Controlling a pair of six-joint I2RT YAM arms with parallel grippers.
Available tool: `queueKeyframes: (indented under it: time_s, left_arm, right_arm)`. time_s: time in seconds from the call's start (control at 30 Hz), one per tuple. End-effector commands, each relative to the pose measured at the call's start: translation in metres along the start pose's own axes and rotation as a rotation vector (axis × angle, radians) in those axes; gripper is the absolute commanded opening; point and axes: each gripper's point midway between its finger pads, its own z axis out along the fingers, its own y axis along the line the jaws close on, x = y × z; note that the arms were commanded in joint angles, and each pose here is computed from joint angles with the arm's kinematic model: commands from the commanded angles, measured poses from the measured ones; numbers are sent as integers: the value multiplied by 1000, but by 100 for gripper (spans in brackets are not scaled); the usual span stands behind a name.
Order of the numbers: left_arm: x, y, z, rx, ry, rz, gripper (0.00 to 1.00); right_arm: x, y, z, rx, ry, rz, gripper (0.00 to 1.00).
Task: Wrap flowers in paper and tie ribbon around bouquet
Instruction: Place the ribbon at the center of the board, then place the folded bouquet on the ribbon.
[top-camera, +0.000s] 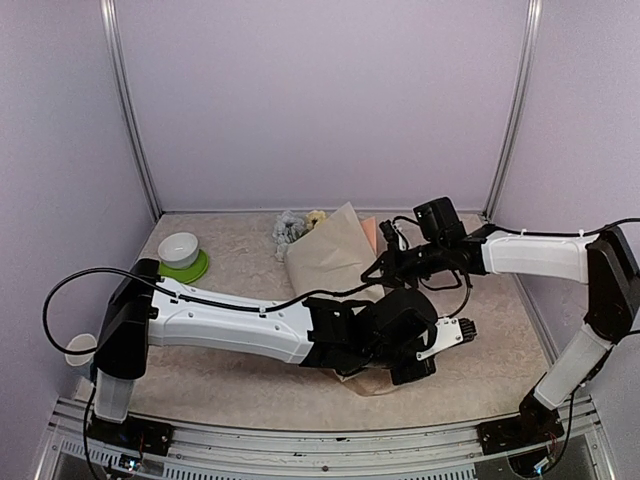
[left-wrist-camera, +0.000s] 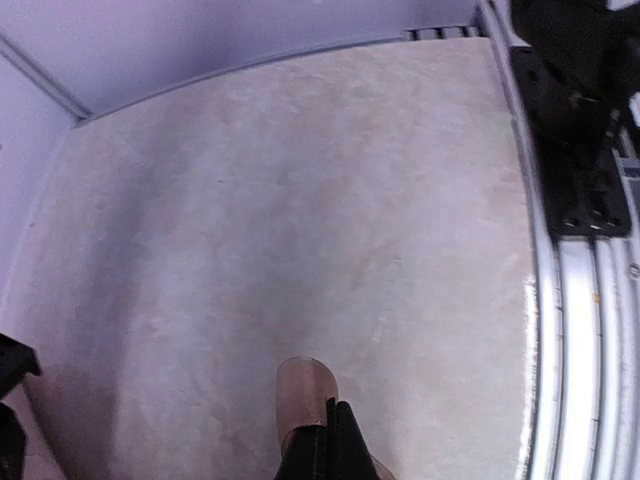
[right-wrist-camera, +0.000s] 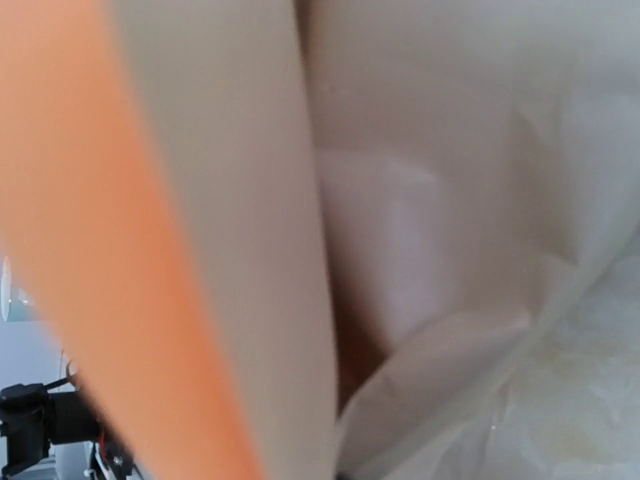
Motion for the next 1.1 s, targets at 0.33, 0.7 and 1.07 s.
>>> queueKeyframes:
  time_s: [0.33,0.7,1.07]
  left_arm:
    - [-53,113,-28,-439,-213,123,56]
    - [-55,8,-44,-23,-235,191,99]
    - [-10,79,-119,-66,-158,-289,97]
  right_arm:
    - [-26,13,6,68,57,-175,0]
    - [-10,-2,12,64,84,-130,0]
    - [3,-10,16,58,82,-119,0]
